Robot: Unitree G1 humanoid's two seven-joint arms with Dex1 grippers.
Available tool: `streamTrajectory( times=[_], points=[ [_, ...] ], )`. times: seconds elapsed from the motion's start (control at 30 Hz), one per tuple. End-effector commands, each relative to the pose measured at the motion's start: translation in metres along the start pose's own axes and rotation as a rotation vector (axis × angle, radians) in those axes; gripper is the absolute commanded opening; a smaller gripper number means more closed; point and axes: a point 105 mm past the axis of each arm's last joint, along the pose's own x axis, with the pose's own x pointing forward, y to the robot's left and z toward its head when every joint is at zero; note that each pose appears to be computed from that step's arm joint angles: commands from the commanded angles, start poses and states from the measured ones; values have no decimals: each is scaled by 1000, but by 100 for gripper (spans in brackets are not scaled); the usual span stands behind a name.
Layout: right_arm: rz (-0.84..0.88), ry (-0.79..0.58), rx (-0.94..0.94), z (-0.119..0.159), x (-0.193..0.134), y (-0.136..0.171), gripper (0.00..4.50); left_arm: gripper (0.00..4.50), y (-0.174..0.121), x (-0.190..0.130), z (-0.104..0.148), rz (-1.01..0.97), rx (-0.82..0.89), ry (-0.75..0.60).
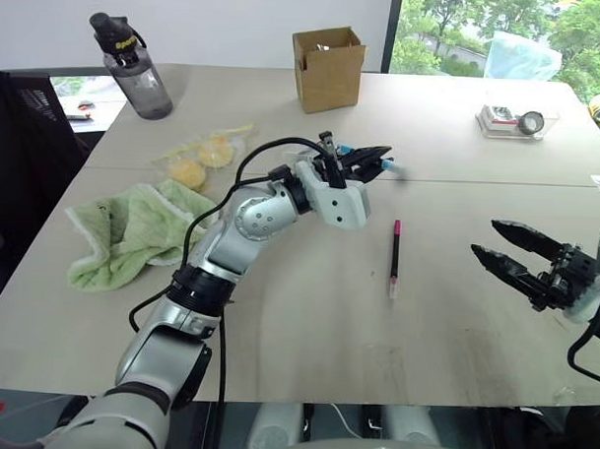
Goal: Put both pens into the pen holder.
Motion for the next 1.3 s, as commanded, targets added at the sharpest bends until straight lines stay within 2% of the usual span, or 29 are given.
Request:
streamTrajectory(
  times=[0.03, 0.3, 0.63, 0.87, 0.93, 0.97, 1.0, 1.17, 1.2, 1.3],
  points=[
    [-39, -11, -61, 9, -6, -6, 312, 0, 10, 2, -1, 38, 22, -18],
    [-53, -6, -83, 9, -7, -9, 312, 0, 6, -2, -12, 30, -1, 5],
    [-77, -12, -101, 10, -10, -12, 312, 0, -9, -6, -43, 18, -64, 87],
    [-101, -13, -117, 9, -13, -15, 312, 0, 0, -12, -63, 76, -57, 143],
    [-101, -13, -118, 9, -12, -14, 314, 102, 2, -14, -66, 84, -54, 149],
    [-101, -14, -118, 10, -11, -13, 314, 146, 3, -14, -67, 87, -51, 151],
    [-100, -15, -119, 10, -11, -13, 314, 171, 4, -15, -69, 91, -49, 157],
    [-95, -7, -118, 7, -10, -13, 314, 409, 12, -17, -76, 128, -18, 189],
    [-93, -2, -119, 6, -10, -13, 314, 434, 11, -17, -77, 127, -18, 194],
    [-84, 14, -119, 2, -7, -12, 314, 434, 10, -18, -78, 125, -23, 196]
  ],
)
